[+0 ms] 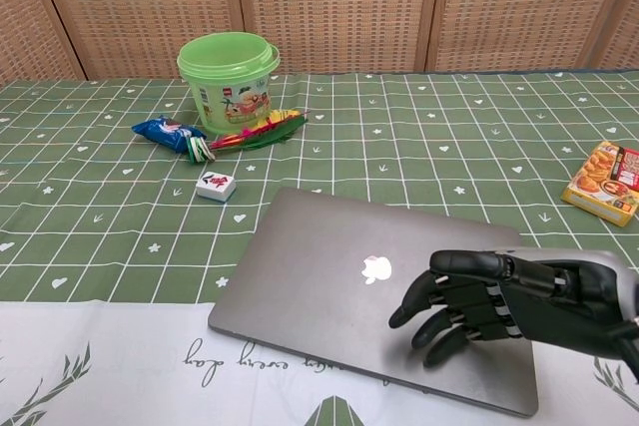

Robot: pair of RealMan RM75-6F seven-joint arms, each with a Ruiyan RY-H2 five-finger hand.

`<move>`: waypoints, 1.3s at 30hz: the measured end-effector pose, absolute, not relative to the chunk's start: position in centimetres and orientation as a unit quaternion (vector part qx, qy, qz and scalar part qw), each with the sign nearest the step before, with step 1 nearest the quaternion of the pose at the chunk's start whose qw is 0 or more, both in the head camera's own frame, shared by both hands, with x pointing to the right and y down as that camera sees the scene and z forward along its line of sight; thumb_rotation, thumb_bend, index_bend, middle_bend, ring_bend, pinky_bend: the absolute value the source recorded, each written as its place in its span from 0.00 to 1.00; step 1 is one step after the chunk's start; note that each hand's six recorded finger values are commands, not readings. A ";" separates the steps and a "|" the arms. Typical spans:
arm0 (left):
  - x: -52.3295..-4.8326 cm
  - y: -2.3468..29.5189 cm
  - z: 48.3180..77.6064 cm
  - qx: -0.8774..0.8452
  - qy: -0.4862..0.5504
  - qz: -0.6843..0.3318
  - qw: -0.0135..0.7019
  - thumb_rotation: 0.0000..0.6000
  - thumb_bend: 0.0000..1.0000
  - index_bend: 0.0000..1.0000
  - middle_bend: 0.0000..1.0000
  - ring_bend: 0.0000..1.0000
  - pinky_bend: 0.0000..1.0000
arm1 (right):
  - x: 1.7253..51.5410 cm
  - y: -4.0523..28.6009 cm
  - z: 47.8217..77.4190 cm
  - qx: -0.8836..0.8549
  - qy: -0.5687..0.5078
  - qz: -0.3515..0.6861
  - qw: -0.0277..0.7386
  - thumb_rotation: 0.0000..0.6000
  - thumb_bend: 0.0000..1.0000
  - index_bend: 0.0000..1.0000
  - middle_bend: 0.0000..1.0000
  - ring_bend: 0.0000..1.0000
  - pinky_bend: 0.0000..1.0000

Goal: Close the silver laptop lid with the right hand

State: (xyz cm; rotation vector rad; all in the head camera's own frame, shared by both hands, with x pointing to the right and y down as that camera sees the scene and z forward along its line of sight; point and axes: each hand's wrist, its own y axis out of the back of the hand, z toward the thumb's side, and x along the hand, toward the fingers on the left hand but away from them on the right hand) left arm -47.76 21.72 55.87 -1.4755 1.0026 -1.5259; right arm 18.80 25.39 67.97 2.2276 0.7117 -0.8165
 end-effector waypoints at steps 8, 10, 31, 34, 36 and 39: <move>-47.8 21.7 55.9 -0.580 0.395 -0.598 0.386 1.00 0.00 0.00 0.00 0.00 0.00 | 20.0 22.7 65.8 0.868 0.314 -0.273 0.271 0.62 0.40 0.32 0.15 0.12 0.09; -47.8 21.8 56.0 -0.581 0.393 -0.599 0.386 1.00 0.00 0.00 0.00 0.00 0.00 | 20.8 21.7 64.9 0.874 0.334 -0.261 0.236 0.72 0.38 0.26 0.09 0.05 0.02; -47.2 22.3 56.5 -0.587 0.379 -0.602 0.387 1.00 0.00 0.00 0.00 0.00 0.00 | 32.4 18.4 62.2 0.789 0.411 -0.401 -0.218 1.00 0.20 0.00 0.00 0.00 0.00; -47.3 22.3 56.6 -0.587 0.379 -0.603 0.386 1.00 0.00 0.00 0.00 0.00 0.00 | 34.5 18.9 62.0 0.744 0.416 -0.437 -0.285 1.00 0.20 0.00 0.00 0.00 0.00; -47.4 22.4 56.7 -0.587 0.377 -0.604 0.385 1.00 0.00 0.00 0.00 0.00 0.00 | 36.0 19.5 61.5 0.710 0.425 -0.458 -0.324 1.00 0.20 0.00 0.00 0.00 0.00; -47.4 22.5 56.8 -0.587 0.375 -0.605 0.385 1.00 0.00 0.00 0.00 0.00 0.00 | 38.0 20.6 60.8 0.665 0.439 -0.484 -0.363 1.00 0.20 0.00 0.00 0.00 0.00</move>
